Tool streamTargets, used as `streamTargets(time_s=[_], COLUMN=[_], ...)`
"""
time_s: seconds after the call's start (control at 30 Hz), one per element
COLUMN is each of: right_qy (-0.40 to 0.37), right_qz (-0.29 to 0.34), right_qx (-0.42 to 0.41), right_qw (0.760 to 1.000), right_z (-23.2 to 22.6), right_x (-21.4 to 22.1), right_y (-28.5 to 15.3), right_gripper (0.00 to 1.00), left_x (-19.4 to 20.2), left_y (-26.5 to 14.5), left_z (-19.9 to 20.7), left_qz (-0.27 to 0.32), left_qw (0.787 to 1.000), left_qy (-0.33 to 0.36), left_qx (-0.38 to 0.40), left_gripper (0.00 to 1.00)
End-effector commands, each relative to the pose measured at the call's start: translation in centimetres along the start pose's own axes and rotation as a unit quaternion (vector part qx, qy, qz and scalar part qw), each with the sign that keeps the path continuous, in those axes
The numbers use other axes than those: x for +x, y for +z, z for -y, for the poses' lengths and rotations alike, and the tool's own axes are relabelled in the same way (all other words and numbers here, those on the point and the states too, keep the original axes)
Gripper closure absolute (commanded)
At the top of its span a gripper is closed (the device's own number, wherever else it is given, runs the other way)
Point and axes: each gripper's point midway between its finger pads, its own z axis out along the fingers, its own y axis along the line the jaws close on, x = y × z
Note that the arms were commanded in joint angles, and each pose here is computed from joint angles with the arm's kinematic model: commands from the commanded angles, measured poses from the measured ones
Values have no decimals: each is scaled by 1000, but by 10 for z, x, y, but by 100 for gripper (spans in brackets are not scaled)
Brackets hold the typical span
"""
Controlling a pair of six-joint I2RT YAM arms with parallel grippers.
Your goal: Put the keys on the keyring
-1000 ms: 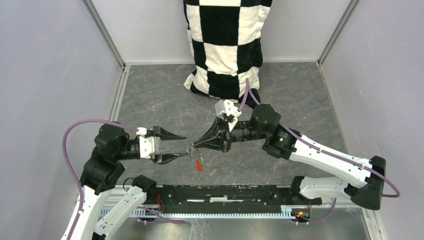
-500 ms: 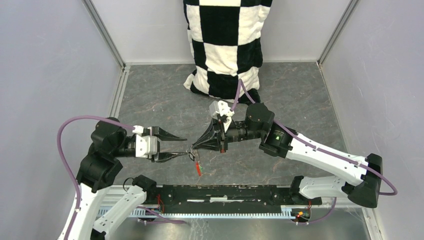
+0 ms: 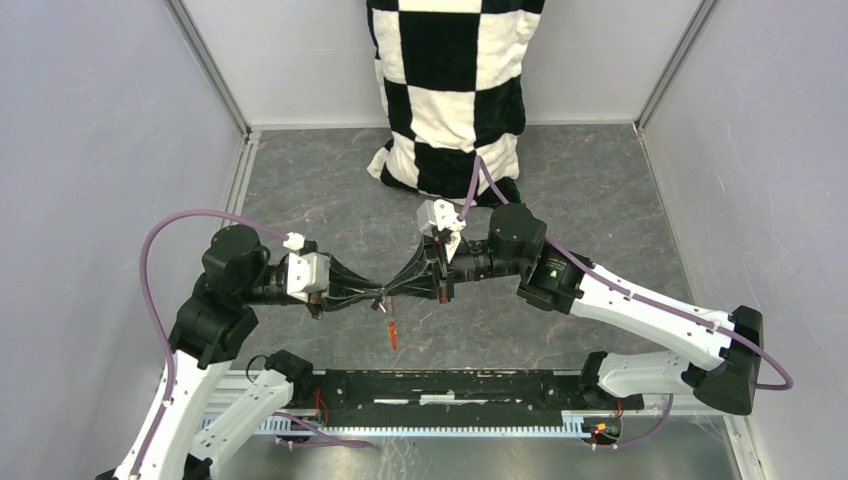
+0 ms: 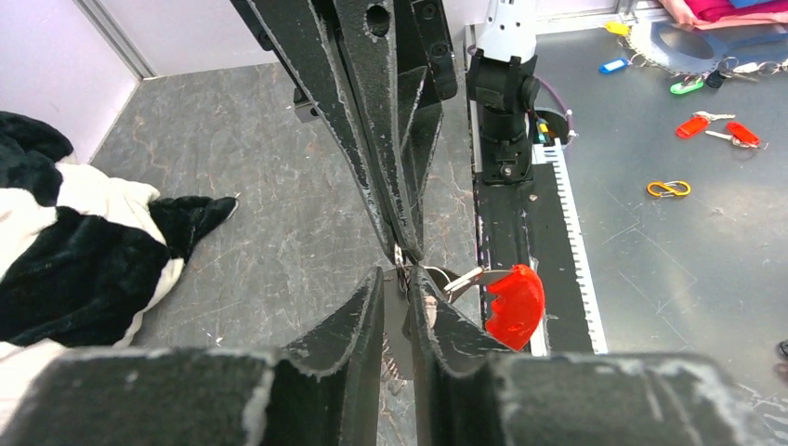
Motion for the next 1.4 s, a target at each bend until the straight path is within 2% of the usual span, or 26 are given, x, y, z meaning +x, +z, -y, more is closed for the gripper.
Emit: streamTargets(time_s=[0.0, 0.23, 0.6, 0.67, 0.8, 0.9, 1.07, 1.37], right_qy=[-31, -26, -17, -19, -41, -63, -87, -92], right_qz=[44, 67, 91, 82, 39, 8, -76, -162], right_qx=[-7, -10, -7, -2, 37, 49, 39, 35], right_qw=[999, 997, 996, 996, 998, 997, 993, 982], right_z=[-6, -8, -8, -6, 4, 6, 10, 16], right_x=[-35, -40, -39, -37, -32, -37, -35, -16], right_y=[0, 0, 0, -1, -9, -15, -16, -7], right_gripper=[100, 100, 100, 94, 65, 53, 46, 47], left_x=[-7, -5, -9, -9, -5, 1, 6, 14], left_y=[-1, 0, 0, -1, -3, -5, -6, -7], left_z=[3, 8, 10, 9, 9, 9, 6, -4], left_qz=[14, 17, 26, 27, 19, 8, -5, -28], left_qw=[1000, 1000, 1000, 1000, 1000, 999, 999, 998], left_qy=[5, 3, 2, 0, 22, 34, 44, 58], left_qx=[4, 14, 16, 12, 1, -3, -6, -25], left_gripper=[82, 97, 98, 98, 98, 98, 98, 98])
